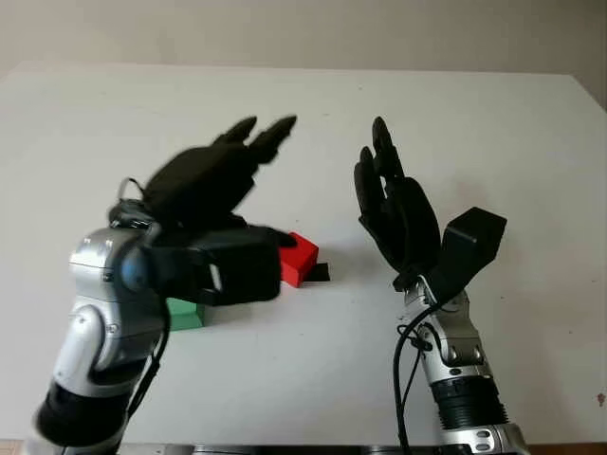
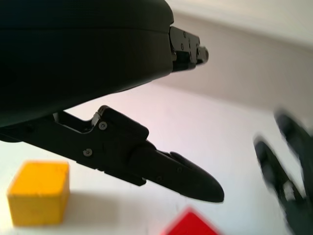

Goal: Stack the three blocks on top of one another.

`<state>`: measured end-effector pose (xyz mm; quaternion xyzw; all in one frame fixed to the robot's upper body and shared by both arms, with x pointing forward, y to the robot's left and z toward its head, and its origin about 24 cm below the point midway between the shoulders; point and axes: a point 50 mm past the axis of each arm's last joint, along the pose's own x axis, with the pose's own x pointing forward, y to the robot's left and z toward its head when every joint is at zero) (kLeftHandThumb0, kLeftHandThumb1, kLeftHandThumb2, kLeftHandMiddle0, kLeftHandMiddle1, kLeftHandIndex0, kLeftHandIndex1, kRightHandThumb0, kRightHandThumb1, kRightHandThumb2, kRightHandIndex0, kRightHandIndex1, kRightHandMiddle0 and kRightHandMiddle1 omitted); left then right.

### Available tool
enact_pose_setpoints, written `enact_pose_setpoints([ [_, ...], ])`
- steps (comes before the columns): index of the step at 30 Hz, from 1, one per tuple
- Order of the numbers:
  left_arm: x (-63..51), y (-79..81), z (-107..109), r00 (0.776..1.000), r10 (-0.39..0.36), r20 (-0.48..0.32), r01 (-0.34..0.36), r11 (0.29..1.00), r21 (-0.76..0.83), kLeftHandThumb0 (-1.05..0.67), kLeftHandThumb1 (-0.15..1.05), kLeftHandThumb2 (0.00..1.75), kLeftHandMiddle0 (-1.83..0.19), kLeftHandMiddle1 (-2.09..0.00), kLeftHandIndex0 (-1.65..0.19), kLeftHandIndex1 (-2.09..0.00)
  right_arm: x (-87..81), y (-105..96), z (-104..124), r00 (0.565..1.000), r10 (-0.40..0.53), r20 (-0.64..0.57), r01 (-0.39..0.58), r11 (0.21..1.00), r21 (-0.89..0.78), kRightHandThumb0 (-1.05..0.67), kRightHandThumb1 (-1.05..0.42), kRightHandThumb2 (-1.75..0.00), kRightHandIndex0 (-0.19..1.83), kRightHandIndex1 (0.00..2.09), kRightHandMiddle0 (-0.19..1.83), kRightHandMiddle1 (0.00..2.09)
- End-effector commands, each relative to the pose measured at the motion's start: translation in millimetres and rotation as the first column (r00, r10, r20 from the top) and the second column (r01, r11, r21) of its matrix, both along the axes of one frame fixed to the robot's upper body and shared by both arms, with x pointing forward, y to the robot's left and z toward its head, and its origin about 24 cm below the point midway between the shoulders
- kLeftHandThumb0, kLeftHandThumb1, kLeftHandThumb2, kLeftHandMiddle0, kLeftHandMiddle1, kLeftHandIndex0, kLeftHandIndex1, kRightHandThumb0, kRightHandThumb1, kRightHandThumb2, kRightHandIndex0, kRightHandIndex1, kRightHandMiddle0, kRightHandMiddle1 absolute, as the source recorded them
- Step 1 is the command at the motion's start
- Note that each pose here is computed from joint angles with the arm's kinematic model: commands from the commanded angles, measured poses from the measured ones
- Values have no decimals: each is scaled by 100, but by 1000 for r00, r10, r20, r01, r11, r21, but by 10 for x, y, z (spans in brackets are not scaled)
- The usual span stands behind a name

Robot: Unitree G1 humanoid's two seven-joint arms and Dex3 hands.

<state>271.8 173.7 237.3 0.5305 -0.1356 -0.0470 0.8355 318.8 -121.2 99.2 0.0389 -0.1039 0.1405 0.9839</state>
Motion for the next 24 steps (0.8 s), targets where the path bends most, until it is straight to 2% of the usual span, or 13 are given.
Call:
enact_pose_setpoints([
  [1, -28, 130, 153, 997, 37, 68, -34, 999, -41, -63, 97, 5, -22, -9, -24, -15, 15, -21, 22, 1000, 1, 7, -1, 1000, -2, -71, -105, -50, -19, 0, -19, 0],
  [4, -15, 435, 342, 986, 128, 103, -124, 991, -42, -63, 96, 5, -25, -9, -28, -16, 25, -34, 27, 1000, 4, 10, -4, 1000, -3, -72, -105, -49, -19, 0, -19, 0],
  [6, -2, 566, 434, 978, 179, 106, -180, 984, 5, -67, 93, 4, -27, -9, -31, -16, 28, -38, 32, 1000, 6, 9, -6, 1000, -6, -72, -105, -48, -19, 0, -19, 0],
  [8, 6, 640, 481, 975, 199, 104, -203, 978, 36, -68, 91, 4, -30, -10, -33, -16, 30, -40, 35, 1000, 6, 9, -6, 1000, -9, -73, -105, -48, -19, 0, -19, 0],
  [12, 22, 814, 578, 968, 249, 23, -250, 961, 122, -75, 91, 5, -29, -7, -33, -13, 34, -39, 40, 1000, 8, 11, -8, 1000, -12, -72, -105, -49, -19, 0, -19, 0],
  [15, 41, 872, 584, 958, 286, -39, -275, 945, 177, -78, 93, 6, -22, -4, -30, -9, 36, -42, 42, 1000, 7, 18, -7, 1000, -16, -72, -105, -49, -19, 0, -19, 0],
  [19, 98, 895, 467, 951, 303, -65, -279, 928, 247, -80, 94, 6, -14, -2, -27, -7, 44, -43, 50, 1000, 10, 22, -10, 1000, -2, -70, -105, -50, -19, 0, -19, 0],
  [21, 145, 902, 371, 950, 290, -111, -254, 932, 260, -84, 96, 6, -12, -2, -26, -6, 48, -43, 58, 1000, 8, 21, -8, 1000, -3, -71, -105, -49, -19, 0, -19, 0],
  [24, 210, 890, 195, 949, 264, -170, -221, 946, 237, -78, 92, 4, -8, -2, -25, -5, 54, -53, 67, 1000, 9, 28, -8, 1000, -19, -72, -105, -50, -19, 0, -19, 0],
])
